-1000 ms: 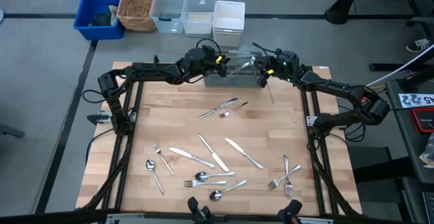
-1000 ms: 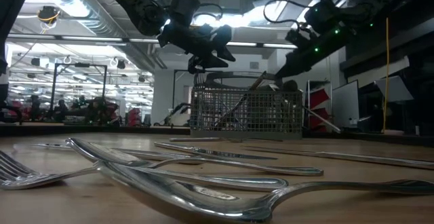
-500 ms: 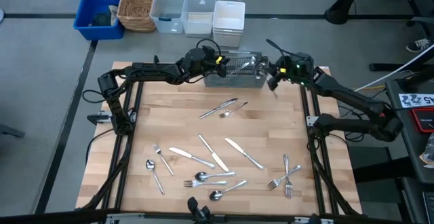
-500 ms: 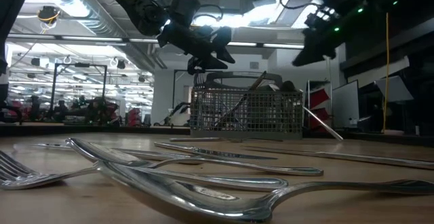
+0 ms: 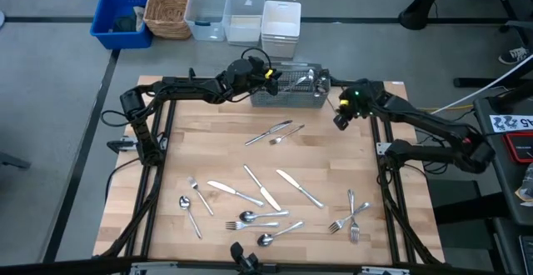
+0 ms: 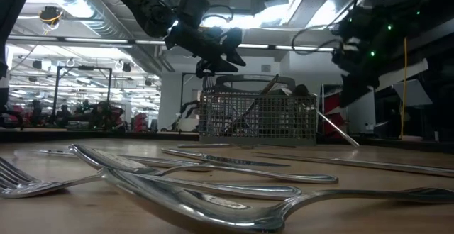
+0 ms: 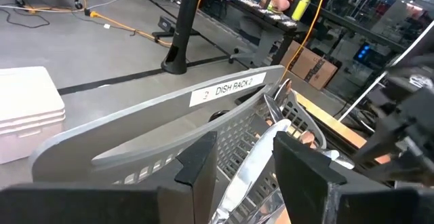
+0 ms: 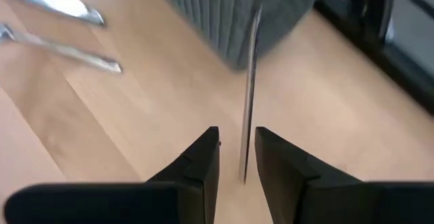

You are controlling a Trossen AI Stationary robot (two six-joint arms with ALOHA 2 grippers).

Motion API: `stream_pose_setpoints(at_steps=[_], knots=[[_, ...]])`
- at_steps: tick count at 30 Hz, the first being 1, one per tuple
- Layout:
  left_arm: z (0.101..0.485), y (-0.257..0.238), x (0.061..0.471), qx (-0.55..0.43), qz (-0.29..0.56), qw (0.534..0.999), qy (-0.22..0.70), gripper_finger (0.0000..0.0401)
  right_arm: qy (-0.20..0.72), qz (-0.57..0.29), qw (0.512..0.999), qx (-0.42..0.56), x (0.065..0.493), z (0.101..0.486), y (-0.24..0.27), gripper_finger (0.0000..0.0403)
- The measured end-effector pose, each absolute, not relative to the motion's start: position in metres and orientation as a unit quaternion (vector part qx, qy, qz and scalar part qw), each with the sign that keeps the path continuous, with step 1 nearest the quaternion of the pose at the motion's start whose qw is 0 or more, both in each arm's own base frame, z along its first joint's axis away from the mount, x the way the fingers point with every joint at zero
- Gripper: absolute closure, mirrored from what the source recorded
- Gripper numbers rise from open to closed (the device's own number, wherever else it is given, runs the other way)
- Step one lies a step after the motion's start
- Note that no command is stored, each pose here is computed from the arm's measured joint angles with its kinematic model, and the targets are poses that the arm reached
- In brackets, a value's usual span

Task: Sort silverware
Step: Adjust the silver spoon in the dishwasher utensil holder

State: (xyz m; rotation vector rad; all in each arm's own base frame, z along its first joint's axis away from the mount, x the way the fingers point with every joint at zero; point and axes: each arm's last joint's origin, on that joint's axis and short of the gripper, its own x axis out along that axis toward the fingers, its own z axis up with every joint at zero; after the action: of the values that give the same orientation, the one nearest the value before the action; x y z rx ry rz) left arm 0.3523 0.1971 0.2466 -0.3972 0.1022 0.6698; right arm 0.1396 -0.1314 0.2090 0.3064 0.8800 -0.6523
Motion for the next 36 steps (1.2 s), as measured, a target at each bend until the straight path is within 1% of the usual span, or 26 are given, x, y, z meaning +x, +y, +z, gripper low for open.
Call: stream_pose_setpoints(at_steps=[6, 10, 21, 28, 30, 32, 36], knots=[[0.247, 0.197, 0.352, -0.194, 0.326, 0.924, 0.05, 0.0269, 0.443, -0.299, 0.833, 0.143, 0.139, 0.186, -0.131, 0.0306], [0.247, 0.197, 0.352, -0.194, 0.326, 0.924, 0.05, 0.0269, 0.445, -0.311, 0.829, 0.135, 0.14, 0.175, -0.133, 0.0306], [0.247, 0.197, 0.352, -0.194, 0.326, 0.924, 0.05, 0.0269, 0.479, -0.313, 0.81, 0.127, 0.144, 0.151, -0.138, 0.0306], [0.247, 0.197, 0.352, -0.194, 0.326, 0.924, 0.05, 0.0269, 0.485, -0.308, 0.808, 0.131, 0.15, 0.139, -0.144, 0.0307], [0.247, 0.197, 0.352, -0.194, 0.324, 0.925, 0.05, 0.0269, 0.488, -0.307, 0.806, 0.133, 0.151, 0.135, -0.145, 0.0315], [0.247, 0.197, 0.353, -0.195, 0.319, 0.926, 0.051, 0.0269, 0.494, -0.305, 0.803, 0.135, 0.151, 0.132, -0.145, 0.0332], [0.247, 0.196, 0.353, -0.196, 0.314, 0.928, 0.052, 0.0269, 0.497, -0.308, 0.799, 0.138, 0.151, 0.131, -0.146, 0.0384]])
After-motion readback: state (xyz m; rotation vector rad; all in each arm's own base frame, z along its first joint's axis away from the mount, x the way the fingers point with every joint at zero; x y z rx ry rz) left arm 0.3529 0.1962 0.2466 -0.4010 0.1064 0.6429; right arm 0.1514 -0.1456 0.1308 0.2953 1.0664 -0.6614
